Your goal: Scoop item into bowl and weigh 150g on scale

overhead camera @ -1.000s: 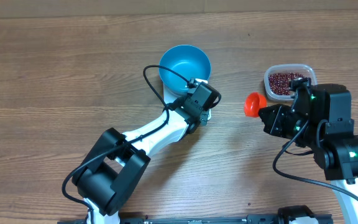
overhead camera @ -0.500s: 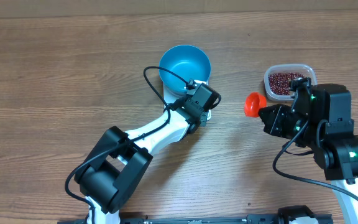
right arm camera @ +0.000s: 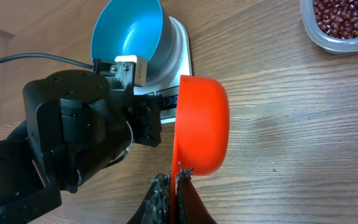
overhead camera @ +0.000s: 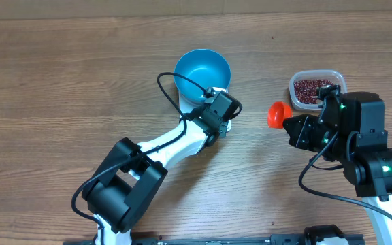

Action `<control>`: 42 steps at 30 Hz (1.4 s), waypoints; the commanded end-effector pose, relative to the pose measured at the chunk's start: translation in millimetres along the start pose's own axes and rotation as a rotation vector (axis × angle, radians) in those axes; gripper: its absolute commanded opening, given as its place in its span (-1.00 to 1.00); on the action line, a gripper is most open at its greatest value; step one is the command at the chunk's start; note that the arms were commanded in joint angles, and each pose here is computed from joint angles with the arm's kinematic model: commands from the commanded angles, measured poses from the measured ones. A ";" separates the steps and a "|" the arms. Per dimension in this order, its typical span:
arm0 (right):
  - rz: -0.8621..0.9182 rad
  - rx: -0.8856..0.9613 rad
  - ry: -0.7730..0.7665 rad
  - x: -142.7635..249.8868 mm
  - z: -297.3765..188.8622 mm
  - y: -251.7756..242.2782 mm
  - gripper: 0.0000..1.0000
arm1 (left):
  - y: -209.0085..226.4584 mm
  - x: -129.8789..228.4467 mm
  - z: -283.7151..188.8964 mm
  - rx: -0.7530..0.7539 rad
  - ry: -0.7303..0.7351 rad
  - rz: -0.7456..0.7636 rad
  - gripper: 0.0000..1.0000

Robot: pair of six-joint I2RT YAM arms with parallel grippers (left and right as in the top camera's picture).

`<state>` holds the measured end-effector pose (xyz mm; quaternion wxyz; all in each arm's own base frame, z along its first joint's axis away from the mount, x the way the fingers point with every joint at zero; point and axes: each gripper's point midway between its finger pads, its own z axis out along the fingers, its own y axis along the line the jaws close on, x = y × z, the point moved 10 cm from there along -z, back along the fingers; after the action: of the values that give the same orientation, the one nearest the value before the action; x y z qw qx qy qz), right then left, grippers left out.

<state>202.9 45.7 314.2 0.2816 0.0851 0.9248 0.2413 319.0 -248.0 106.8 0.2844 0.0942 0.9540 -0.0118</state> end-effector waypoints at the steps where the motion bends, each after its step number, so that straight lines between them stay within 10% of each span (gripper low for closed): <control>1: -0.008 0.002 -0.029 -4.5 -6.1 2.0 -0.93 | -0.6 0.3 7.1 -0.018 0.005 -0.012 -0.92; 42: -0.007 0.003 -0.028 -4.4 -6.0 1.9 -0.93 | -8.0 -12.5 -27.6 0.033 -0.058 0.106 -0.92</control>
<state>202.5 45.6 313.9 0.2800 0.0856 0.9254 0.2408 309.6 -257.0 121.3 0.2831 0.1692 0.9436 -0.0282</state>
